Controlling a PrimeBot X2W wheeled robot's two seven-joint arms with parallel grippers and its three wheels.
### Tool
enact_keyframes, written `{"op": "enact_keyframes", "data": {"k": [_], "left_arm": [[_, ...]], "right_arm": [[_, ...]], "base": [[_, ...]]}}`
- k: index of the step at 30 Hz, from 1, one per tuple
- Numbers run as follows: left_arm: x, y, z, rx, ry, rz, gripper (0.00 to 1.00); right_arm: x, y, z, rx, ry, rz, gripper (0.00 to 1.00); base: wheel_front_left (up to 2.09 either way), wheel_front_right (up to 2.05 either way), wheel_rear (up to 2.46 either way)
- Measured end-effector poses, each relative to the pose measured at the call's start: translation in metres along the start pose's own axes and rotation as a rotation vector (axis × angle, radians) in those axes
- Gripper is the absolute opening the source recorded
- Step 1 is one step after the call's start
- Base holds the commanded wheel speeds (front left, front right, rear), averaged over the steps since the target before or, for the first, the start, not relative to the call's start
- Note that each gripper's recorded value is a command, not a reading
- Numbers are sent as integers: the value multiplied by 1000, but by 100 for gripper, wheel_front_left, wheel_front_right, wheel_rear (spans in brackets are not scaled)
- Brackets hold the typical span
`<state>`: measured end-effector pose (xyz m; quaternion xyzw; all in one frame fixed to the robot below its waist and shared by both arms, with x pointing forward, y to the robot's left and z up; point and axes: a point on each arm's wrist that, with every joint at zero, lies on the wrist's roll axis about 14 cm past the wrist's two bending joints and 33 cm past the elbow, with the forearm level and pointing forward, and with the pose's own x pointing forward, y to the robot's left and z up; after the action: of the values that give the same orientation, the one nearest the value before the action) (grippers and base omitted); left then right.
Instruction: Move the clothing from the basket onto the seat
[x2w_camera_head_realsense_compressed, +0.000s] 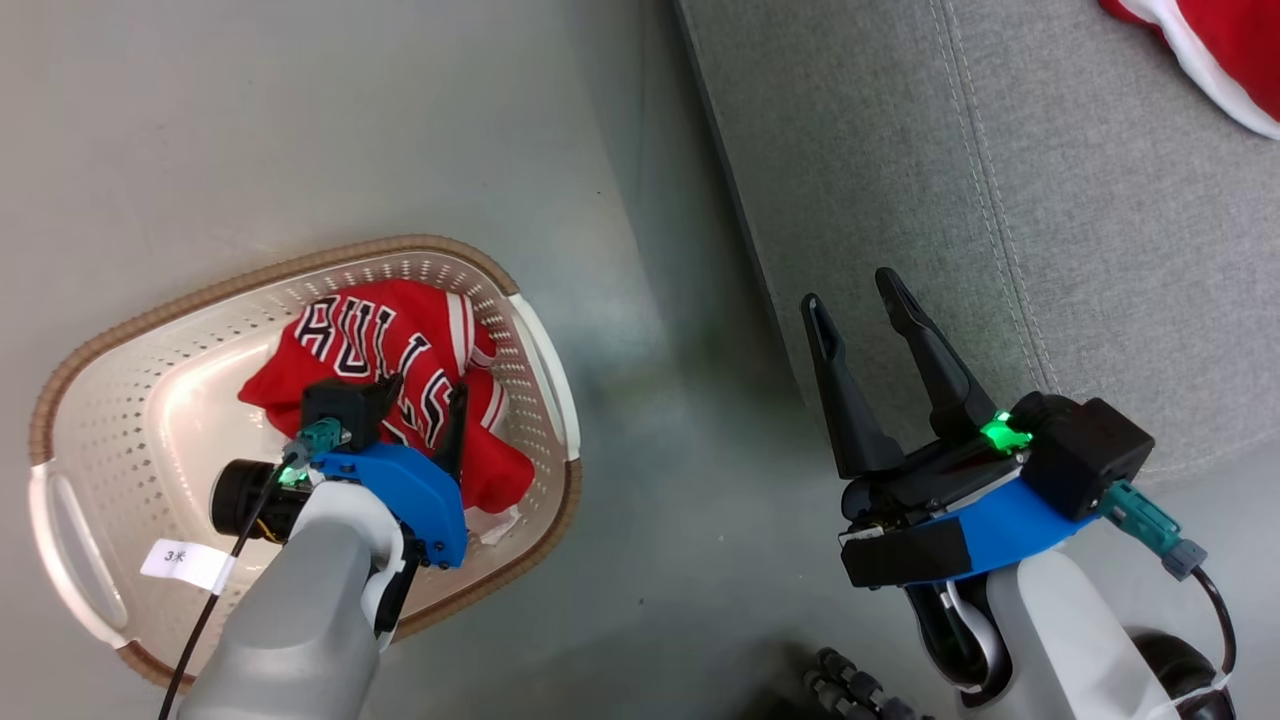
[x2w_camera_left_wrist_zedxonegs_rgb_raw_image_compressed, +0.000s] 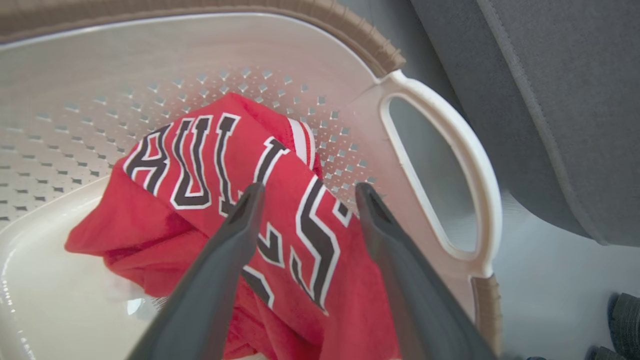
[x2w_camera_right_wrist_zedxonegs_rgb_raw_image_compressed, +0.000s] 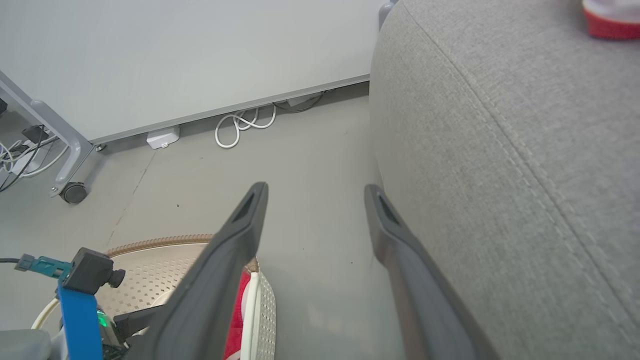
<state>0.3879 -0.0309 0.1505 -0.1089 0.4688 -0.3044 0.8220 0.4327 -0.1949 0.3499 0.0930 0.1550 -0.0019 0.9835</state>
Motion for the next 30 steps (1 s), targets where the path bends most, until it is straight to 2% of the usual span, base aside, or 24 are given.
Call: {"op": "enact_keyframes", "data": {"k": [27, 28, 29, 30], "left_arm": [[18, 29, -49, -32, 252, 139, 100], [17, 28, -50, -34, 260, 139, 57], [17, 28, -51, -34, 266, 139, 24], [17, 28, -52, -32, 267, 139, 0]], "right_arm": [[-2, -11, -6, 22, 20, -37, 100], [-2, -11, -6, 22, 19, -37, 100], [-2, -11, -6, 23, 19, -37, 100], [-2, -11, -6, 23, 18, -36, 100]], "base": [[0, 0, 0], [0, 0, 0], [0, 0, 0], [0, 0, 0]]}}
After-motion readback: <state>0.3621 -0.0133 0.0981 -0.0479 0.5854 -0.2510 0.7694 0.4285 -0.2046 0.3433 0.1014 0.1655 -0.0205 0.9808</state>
